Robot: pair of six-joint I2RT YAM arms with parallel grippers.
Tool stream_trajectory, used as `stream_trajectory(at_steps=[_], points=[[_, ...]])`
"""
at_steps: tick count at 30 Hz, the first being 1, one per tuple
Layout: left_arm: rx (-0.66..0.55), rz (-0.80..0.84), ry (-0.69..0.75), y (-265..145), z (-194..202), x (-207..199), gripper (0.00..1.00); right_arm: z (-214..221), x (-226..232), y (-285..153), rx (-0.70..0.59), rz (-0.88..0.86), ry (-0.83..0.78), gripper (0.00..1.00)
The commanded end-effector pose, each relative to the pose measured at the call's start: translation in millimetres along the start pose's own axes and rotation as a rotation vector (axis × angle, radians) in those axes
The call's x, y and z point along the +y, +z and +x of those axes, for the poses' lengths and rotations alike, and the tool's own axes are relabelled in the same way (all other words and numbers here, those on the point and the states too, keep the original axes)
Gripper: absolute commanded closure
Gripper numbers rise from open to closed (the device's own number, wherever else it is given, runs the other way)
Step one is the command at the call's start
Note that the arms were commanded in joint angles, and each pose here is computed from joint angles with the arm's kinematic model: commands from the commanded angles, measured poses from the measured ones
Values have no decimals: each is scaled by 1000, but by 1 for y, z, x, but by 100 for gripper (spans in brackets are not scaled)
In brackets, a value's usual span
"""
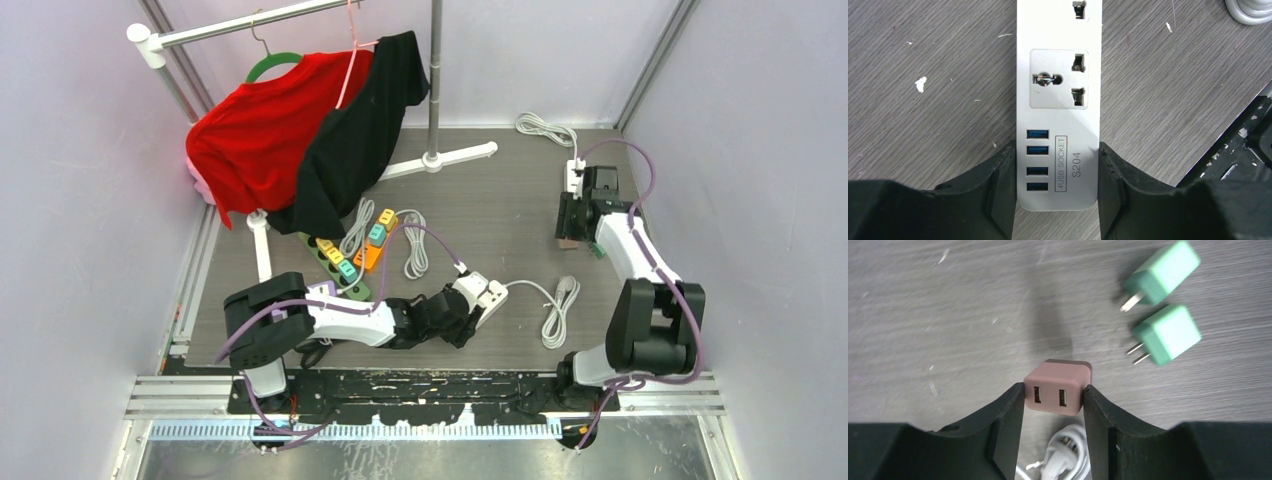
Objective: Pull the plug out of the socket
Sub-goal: Place the plug at the center of the board.
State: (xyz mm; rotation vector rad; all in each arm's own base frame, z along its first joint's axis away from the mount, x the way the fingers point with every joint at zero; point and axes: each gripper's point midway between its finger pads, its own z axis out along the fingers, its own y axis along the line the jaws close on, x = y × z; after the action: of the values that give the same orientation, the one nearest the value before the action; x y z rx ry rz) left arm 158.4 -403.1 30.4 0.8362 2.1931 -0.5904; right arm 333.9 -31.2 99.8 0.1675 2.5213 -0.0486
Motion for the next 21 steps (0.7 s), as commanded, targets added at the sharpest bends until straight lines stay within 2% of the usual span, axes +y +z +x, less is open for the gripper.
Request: stream_trajectory(at_steps=[1,7,14,21], points=[[77,-1,40,-4,21,8,100,-51,-35,11,-109,110,41,85],[84,5,54,-1,21,6,100,-38,-42,29,-50,100,24,69],[70,13,48,2,16,3,100,-35,-42,27,-43,77,6,45],[70,18,40,1,16,1,100,-30,-43,25,-32,43,10,42]])
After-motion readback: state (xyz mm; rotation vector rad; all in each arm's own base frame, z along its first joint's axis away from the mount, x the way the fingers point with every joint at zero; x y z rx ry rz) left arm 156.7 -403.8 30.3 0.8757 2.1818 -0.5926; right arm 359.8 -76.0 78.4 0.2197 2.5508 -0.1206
